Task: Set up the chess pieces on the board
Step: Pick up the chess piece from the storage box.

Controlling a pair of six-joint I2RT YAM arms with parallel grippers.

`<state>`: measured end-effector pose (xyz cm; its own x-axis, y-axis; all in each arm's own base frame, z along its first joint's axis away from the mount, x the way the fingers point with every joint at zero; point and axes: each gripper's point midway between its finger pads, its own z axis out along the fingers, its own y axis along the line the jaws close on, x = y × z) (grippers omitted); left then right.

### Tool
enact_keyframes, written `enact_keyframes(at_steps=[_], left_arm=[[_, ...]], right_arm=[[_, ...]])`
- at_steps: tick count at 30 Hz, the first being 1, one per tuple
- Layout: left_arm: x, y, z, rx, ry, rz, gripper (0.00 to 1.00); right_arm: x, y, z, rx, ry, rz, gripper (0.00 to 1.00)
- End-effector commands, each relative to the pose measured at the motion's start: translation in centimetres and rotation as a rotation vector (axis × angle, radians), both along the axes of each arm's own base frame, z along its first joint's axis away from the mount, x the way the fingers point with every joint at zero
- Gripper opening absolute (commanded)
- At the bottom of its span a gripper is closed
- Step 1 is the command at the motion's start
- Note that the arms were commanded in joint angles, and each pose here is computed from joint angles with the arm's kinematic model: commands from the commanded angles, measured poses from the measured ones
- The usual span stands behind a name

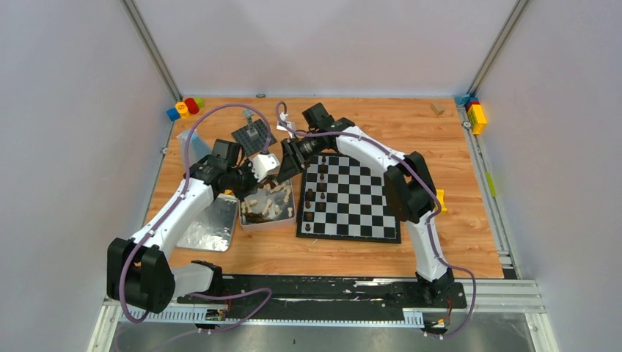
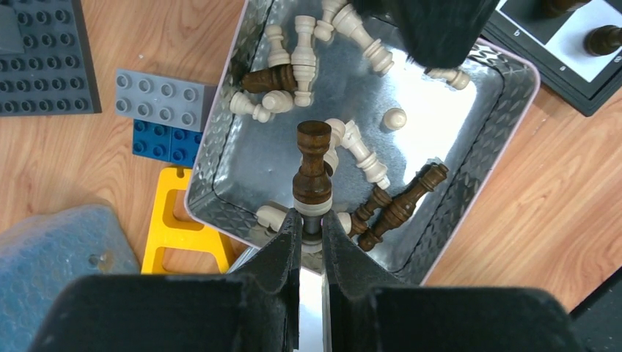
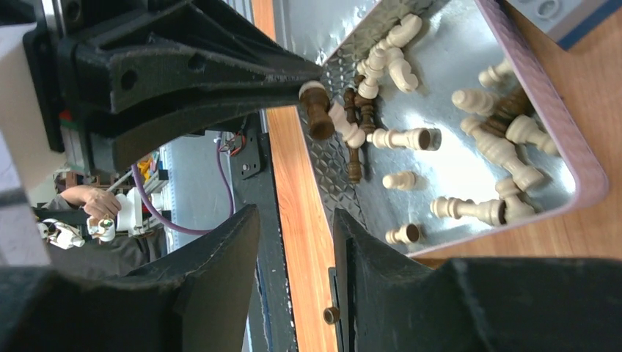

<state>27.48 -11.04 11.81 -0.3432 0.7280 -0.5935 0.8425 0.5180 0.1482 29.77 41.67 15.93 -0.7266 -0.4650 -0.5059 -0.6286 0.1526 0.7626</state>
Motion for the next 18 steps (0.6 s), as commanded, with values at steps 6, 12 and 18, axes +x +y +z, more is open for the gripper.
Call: enact_keyframes(at_steps=[6,12,18], left_arm=[[-1.3,-1.0,1.5,-0.090,0.013,0.008,0.00],[-1.6,-1.2,1.8,-0.106,0.013,0.009,0.00],[-1.8,-1.3,2.0,-0.114,0.013,0.006,0.00]], right_arm=[[0.0,3.1,1.7,0.085,-0.008,0.039,0.45],[-0.2,4.1,1.4,0.086,-0.006,0.049,0.45],[-0.4,4.5,1.1,0.086,-0.001,0.058,0.42]])
